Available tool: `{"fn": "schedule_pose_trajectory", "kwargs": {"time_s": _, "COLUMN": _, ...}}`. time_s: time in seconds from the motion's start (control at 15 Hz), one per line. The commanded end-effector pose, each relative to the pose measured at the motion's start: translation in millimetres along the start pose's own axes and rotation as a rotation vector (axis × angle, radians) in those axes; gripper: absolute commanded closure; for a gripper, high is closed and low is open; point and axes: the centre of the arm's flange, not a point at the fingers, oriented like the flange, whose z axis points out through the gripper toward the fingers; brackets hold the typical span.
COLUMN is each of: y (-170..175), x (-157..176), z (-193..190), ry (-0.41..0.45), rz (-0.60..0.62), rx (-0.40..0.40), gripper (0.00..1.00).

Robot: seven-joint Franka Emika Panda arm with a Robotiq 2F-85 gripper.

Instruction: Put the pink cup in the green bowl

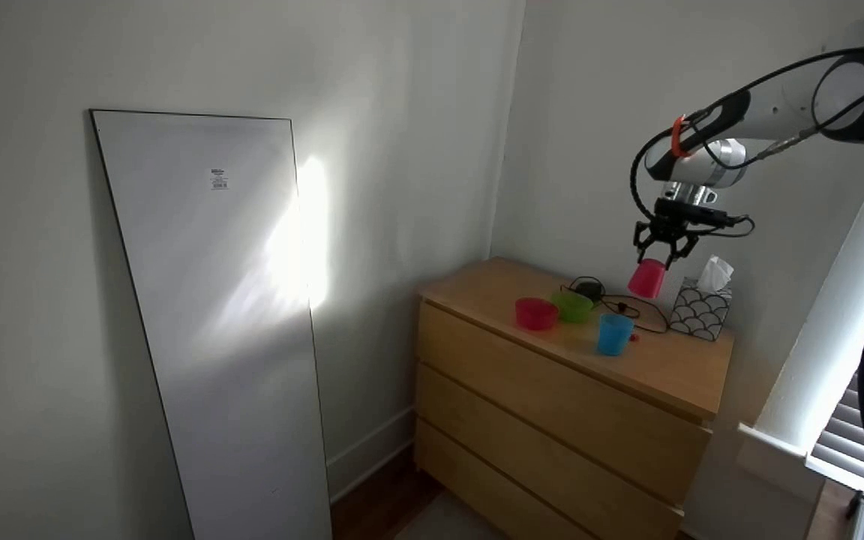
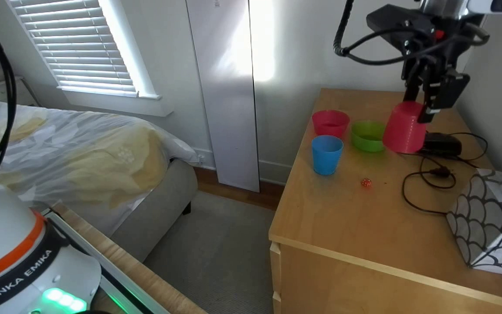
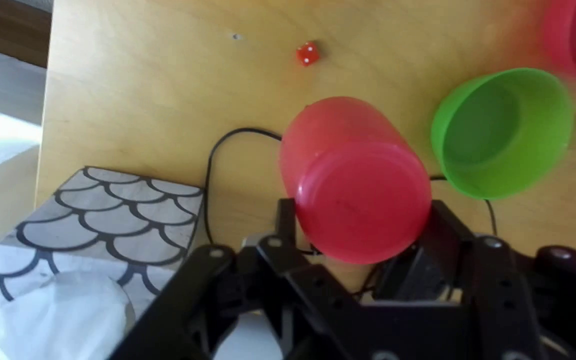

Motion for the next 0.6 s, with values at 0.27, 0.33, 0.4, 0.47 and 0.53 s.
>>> {"fn": "schedule_pose_trajectory", "kwargs": {"time_s": 0.27, "y": -87.6, "x": -7.4, "z": -60.5, "ry": 0.066, "rz": -0.149, "rx": 0.055, "gripper": 0.61}}
{"fn": "schedule_pose_trajectory", "kwargs": {"time_s": 0.33, "y": -98.1, "x": -8.8, "z": -61.2, "ry": 0.064, "rz": -0.162, "rx": 0.057, "gripper": 0.61}}
{"fn": "schedule_pose_trajectory", "kwargs": {"time_s": 0.4, "y": -111.1, "x": -9.1, "z": -60.2, "ry": 0.058, "rz": -0.174, "rx": 0.062, "gripper": 0.61}}
{"fn": "schedule_pose_trajectory", "kwargs": {"time_s": 0.47, "y": -121.6, "x": -10.2, "z": -57.4, "ry": 0.052, "rz": -0.186, "rx": 0.057, "gripper": 0.61}}
{"fn": "schedule_pose_trajectory", "kwargs": {"time_s": 0.53, "y": -131.9, "x": -11.4, "z": -53.4, "ry": 0.042, "rz": -0.196, "rx": 0.052, "gripper": 0.61}}
